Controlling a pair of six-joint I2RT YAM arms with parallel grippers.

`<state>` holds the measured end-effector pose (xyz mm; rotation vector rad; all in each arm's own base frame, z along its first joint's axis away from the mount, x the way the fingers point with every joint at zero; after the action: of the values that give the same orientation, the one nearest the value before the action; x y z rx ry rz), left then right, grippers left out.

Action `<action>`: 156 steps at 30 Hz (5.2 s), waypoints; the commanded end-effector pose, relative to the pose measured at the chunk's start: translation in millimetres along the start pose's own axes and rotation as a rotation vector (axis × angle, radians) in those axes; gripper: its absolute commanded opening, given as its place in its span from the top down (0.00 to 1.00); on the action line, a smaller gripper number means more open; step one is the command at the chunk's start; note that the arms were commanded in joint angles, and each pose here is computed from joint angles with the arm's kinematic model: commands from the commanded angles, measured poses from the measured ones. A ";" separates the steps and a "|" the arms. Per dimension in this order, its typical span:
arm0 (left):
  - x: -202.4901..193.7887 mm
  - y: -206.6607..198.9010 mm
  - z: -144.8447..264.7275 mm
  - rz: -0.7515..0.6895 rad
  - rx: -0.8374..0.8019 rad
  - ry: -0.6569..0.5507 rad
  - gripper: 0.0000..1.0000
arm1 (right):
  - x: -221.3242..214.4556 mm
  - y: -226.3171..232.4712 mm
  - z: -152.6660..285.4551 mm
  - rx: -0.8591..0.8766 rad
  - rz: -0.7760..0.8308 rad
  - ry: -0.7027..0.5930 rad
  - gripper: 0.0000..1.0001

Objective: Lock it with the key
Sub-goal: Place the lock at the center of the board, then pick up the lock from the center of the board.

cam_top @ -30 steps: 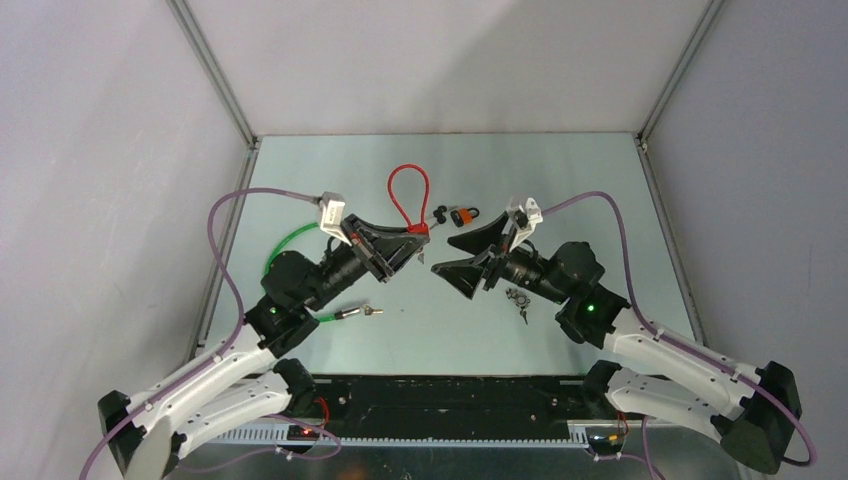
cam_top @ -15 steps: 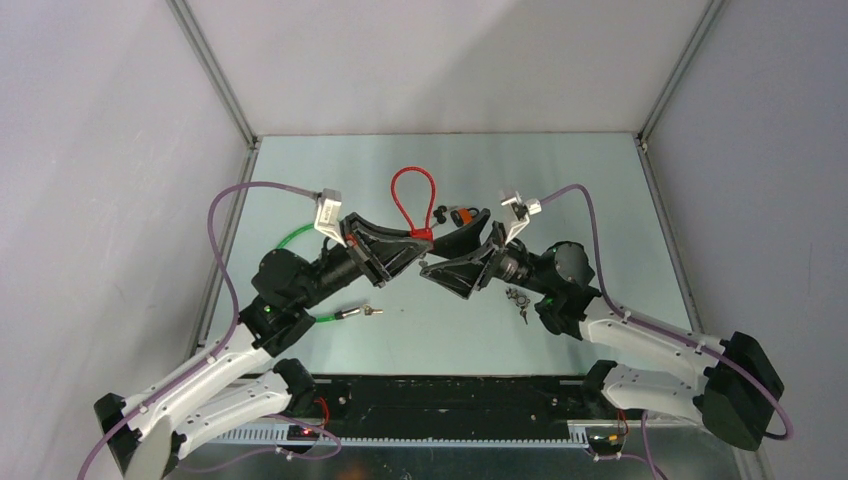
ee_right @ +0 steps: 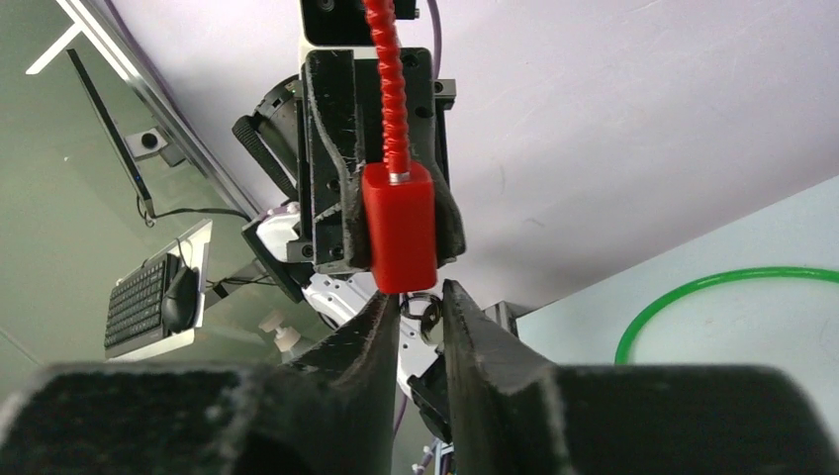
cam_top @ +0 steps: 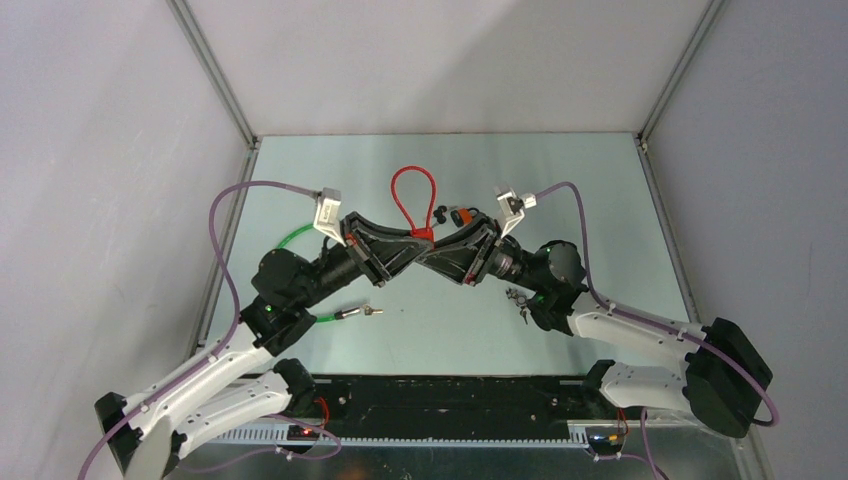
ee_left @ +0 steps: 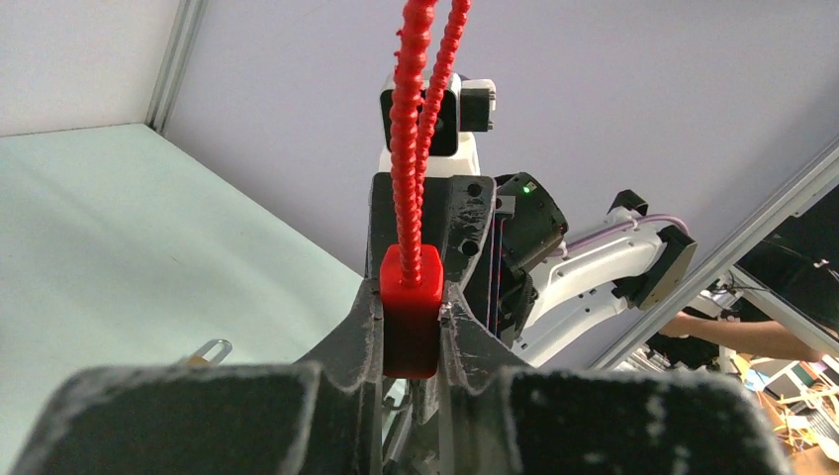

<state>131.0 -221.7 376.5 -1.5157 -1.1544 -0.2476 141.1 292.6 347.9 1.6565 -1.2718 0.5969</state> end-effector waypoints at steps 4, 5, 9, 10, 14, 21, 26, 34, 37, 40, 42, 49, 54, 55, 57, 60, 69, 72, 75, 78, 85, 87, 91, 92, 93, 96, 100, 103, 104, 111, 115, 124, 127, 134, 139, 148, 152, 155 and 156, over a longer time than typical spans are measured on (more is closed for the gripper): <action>24.2 -20.6 -0.1 -0.044 -0.065 -0.105 1.00 | 2.0 1.1 -0.7 0.010 0.018 0.010 1.00; 25.8 -20.8 0.3 -0.048 -0.061 -0.115 1.00 | -2.6 -1.1 1.0 -0.011 0.009 0.040 1.00; 31.2 -24.2 3.0 -0.091 -0.067 -0.137 1.00 | -14.1 -3.9 11.1 -0.038 0.014 0.090 1.00; 32.6 -25.4 4.0 -0.099 -0.069 -0.144 1.00 | -17.6 -4.1 14.0 -0.039 0.013 0.102 1.00; 36.9 -24.3 5.2 -0.123 -0.054 -0.166 1.00 | -28.3 -2.1 23.5 -0.035 0.005 0.150 1.00; 47.1 -20.2 8.7 -0.104 0.004 -0.245 1.00 | -56.6 -8.6 32.0 -0.103 0.084 0.277 1.00; 51.8 -17.1 8.9 -0.052 0.036 -0.294 1.00 | -78.7 -19.9 28.6 -0.187 0.102 0.316 1.00; 64.9 -17.2 23.9 -0.001 0.075 -0.411 1.00 | -89.2 -24.9 15.7 -0.262 0.134 0.260 1.00; 66.1 -16.4 25.7 -0.042 0.083 -0.409 1.00 | -90.2 -21.4 14.7 -0.249 0.133 0.261 1.00; 59.7 -9.0 22.5 -0.051 0.101 -0.380 1.00 | -86.7 -28.9 19.1 -0.302 0.153 0.262 1.00; 52.3 -0.1 19.9 -0.050 0.126 -0.352 1.00 | -82.8 -39.2 25.7 -0.378 0.162 0.266 1.00; -1.3 63.5 7.1 0.016 0.337 -0.141 1.00 | -74.3 -89.6 79.9 -0.786 0.143 0.313 1.00; -64.9 121.3 -3.9 0.170 0.492 0.074 1.00 | -83.2 -106.6 107.9 -0.939 0.126 0.363 1.00; -81.6 137.9 -4.0 0.218 0.549 0.115 1.00 | -86.7 -109.8 113.5 -0.971 0.114 0.376 1.00; -105.2 158.0 -4.1 0.293 0.619 0.177 1.00 | -94.8 -115.0 121.1 -1.017 0.084 0.399 1.00; -131.4 176.6 -4.7 0.383 0.680 0.253 1.00 | -109.0 -123.5 132.8 -1.095 0.034 0.439 1.00; -185.5 218.5 -2.7 0.539 0.834 0.391 1.00 | -150.4 -146.4 148.8 -1.206 -0.121 0.519 1.00; -202.2 224.8 3.0 0.582 0.871 0.417 1.00 | -161.6 -150.1 150.8 -1.216 -0.159 0.538 1.00; -209.2 227.4 5.4 0.609 0.887 0.419 0.97 | -171.8 -153.4 152.9 -1.214 -0.180 0.566 0.97; -207.7 229.5 10.4 0.602 0.914 0.385 0.74 | -176.4 -155.0 154.8 -1.220 -0.188 0.579 0.91; -180.9 225.9 22.7 0.498 0.965 0.260 0.30 | -167.5 -154.9 159.0 -1.266 -0.159 0.562 0.55; -169.4 224.0 26.8 0.451 0.993 0.227 0.23 | -161.2 -153.5 157.7 -1.266 -0.140 0.546 0.45; -135.7 218.7 37.6 0.307 1.079 0.136 0.14 | -142.1 -148.6 152.9 -1.251 -0.074 0.501 0.30; -133.3 217.9 47.1 0.280 1.128 0.150 0.11 | -135.9 -146.7 150.5 -1.239 -0.057 0.485 0.26; -117.1 212.9 46.3 0.225 1.135 0.102 0.05 | -129.9 -145.4 148.7 -1.228 -0.026 0.477 0.25; -91.6 203.4 60.5 0.112 1.187 0.064 0.01 | -119.0 -141.1 136.8 -1.168 0.035 0.466 0.20; -50.7 180.4 80.2 0.015 1.201 -0.085 0.00 | -117.3 -128.2 101.8 -0.980 0.196 0.537 0.18; -26.4 163.8 98.7 -0.036 1.211 -0.200 0.00 | -135.7 -121.1 73.8 -0.836 0.277 0.640 0.23; -18.8 156.7 103.6 -0.049 1.199 -0.231 0.00 | -137.6 -112.9 55.9 -0.747 0.312 0.663 0.24; 33.0 108.2 140.8 -0.129 1.161 -0.459 0.00 | -202.3 -104.2 -5.4 -0.367 0.441 0.864 0.21; 50.1 85.2 153.0 -0.138 1.110 -0.519 0.00 | -220.0 -108.9 -39.1 -0.177 0.489 0.886 0.19; 59.6 62.4 161.5 -0.103 1.025 -0.544 0.00 | -263.8 -135.4 -64.8 0.088 0.632 1.015 0.20; 61.3 59.2 163.0 -0.109 1.021 -0.538 0.00 | -282.4 -146.1 -66.8 0.142 0.643 1.069 0.21; 64.3 53.9 166.3 -0.116 1.012 -0.540 0.00 | -305.9 -159.3 -74.1 0.159 0.652 1.147 0.36; 63.4 55.3 166.5 -0.122 1.021 -0.532 0.00 | -315.2 -168.3 -71.9 0.095 0.693 1.188 0.54; 58.7 65.7 167.7 -0.101 1.071 -0.556 0.00 | -281.3 -166.2 -68.5 0.042 0.685 1.157 1.00; 44.3 86.9 171.4 -0.059 1.149 -0.590 0.01 | -250.2 -157.6 -70.4 0.060 0.621 1.023 1.00; 36.1 97.3 170.9 -0.023 1.176 -0.605 0.00 | -233.7 -154.8 -64.0 0.086 0.541 0.961 1.00; 33.1 100.9 169.8 -0.021 1.187 -0.597 0.00 | -224.9 -151.3 -65.7 0.096 0.534 0.937 1.00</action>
<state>142.7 -46.2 296.8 -0.5392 -1.3962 0.7134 203.9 462.8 73.9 0.6756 -0.7960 1.6340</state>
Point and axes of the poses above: each gripper's point midway between its finger pads, its own z axis back along the fingers, its own y axis along the line the jaws close on, x = y × z, the point moved 6 cm from there along z, back along the fingers, and after that the axes turned 9 degrees about z, right-handed, at the moved point
